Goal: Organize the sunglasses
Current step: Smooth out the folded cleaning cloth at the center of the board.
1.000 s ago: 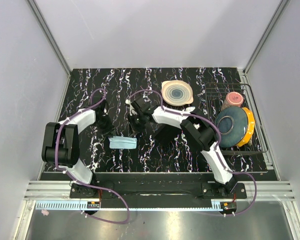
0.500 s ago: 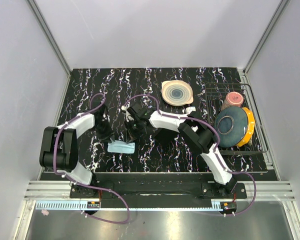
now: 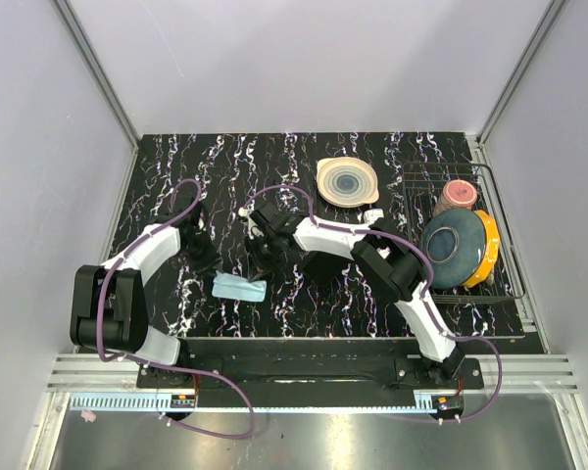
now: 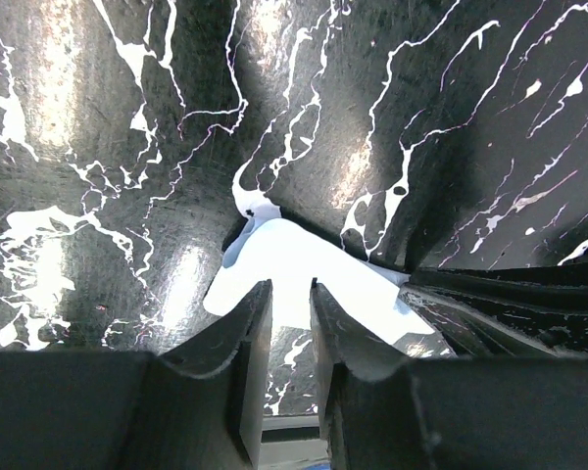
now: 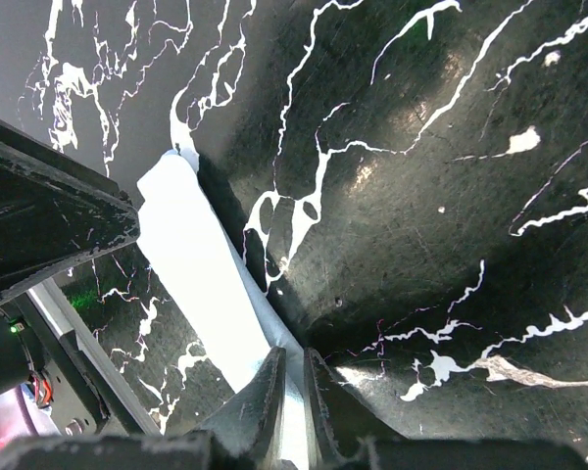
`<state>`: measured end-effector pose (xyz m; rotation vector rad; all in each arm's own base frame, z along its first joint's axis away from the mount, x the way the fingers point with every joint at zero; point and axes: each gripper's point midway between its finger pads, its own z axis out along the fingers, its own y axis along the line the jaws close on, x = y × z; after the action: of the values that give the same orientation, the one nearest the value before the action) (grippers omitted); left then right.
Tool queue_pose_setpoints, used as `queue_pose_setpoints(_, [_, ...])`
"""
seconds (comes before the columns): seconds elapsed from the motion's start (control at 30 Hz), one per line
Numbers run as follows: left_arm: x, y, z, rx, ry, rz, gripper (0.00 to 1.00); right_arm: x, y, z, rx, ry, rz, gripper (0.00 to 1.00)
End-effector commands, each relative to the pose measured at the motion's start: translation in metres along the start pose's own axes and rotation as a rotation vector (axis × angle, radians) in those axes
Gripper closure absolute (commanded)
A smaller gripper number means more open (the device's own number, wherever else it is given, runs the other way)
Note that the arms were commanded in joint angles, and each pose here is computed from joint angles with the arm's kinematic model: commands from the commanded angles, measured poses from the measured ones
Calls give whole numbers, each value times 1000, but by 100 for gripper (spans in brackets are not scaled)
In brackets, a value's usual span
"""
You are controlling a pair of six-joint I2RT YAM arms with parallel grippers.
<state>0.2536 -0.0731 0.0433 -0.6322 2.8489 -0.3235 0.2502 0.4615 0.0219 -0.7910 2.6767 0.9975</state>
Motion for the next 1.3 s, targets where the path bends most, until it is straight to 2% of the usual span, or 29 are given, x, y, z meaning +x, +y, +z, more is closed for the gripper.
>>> queue_pose_setpoints(0.0, [0,4,-3,-12,-17,-5,74,-18,31,-20,-62,-64,-79,82])
queue_pose_setpoints(0.17, [-1,5,-6,-19,-25,-1,73,-20,41,-27,-72,-78,-133,78])
queue_pose_setpoints(0.53, [-8,2,-10,-19,-45,8,71,-9,39,-31,3,-95,-234,46])
queue_pose_setpoints(0.67, [-9,1,-11,-13,-46,12,70,-4,34,-28,39,-82,-251,44])
queue_pose_setpoints(0.83, [-10,-5,-13,18,-48,26,70,-10,30,-33,80,-115,-229,47])
queue_pose_setpoints(0.97, [-13,-11,-19,50,-67,31,69,-18,34,-40,83,-162,-228,60])
queue_pose_setpoints(1.13, [-16,-20,-25,100,-92,37,69,-16,33,-47,106,-205,-257,66])
queue_pose_setpoints(1.27, [-14,-33,-26,175,-87,54,69,-5,34,-42,104,-182,-287,71])
